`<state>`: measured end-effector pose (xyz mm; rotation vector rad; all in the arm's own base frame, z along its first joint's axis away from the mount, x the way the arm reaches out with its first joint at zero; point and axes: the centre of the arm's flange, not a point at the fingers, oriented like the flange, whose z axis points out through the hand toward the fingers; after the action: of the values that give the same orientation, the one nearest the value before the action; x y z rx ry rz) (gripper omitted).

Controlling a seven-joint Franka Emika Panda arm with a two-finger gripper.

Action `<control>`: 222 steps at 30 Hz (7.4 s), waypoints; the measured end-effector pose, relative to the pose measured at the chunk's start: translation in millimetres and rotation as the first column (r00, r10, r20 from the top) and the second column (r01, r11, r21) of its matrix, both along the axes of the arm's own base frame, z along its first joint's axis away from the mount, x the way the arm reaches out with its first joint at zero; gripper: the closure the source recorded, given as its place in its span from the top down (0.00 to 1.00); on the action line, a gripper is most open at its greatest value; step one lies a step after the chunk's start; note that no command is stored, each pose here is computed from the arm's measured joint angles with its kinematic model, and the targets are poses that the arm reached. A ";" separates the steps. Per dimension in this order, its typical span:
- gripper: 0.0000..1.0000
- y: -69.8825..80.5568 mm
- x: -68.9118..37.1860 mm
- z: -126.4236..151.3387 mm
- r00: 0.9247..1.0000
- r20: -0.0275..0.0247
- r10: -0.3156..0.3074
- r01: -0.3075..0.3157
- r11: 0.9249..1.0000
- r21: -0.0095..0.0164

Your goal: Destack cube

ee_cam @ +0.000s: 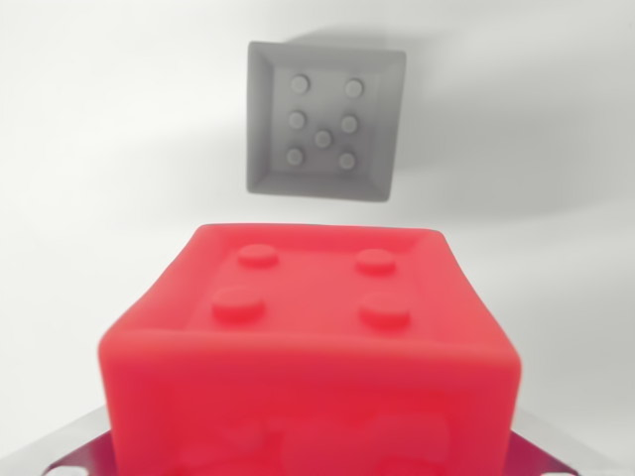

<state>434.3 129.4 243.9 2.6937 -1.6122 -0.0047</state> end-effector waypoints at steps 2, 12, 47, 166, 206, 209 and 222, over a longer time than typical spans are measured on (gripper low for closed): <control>0.00 0.5 -2.1 -2.2 1.000 0.000 0.003 -0.003 1.000 0.000; 0.00 3.1 -16.1 -16.5 1.000 0.000 0.023 -0.023 1.000 0.001; 0.00 13.5 -60.9 -63.7 0.995 0.002 0.097 -0.097 0.995 0.001; 1.00 12.9 -61.6 30.5 0.995 0.009 0.097 -0.097 0.995 -0.001; 1.00 13.3 -60.9 162.6 0.995 0.008 0.097 -0.097 0.995 -0.004; 1.00 13.4 -60.7 166.6 0.995 0.008 0.097 -0.097 0.995 -0.004; 1.00 13.4 -60.7 169.3 0.995 0.007 0.097 -0.097 0.995 -0.004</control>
<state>373.6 142.8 413.2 2.7689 -1.4799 0.0087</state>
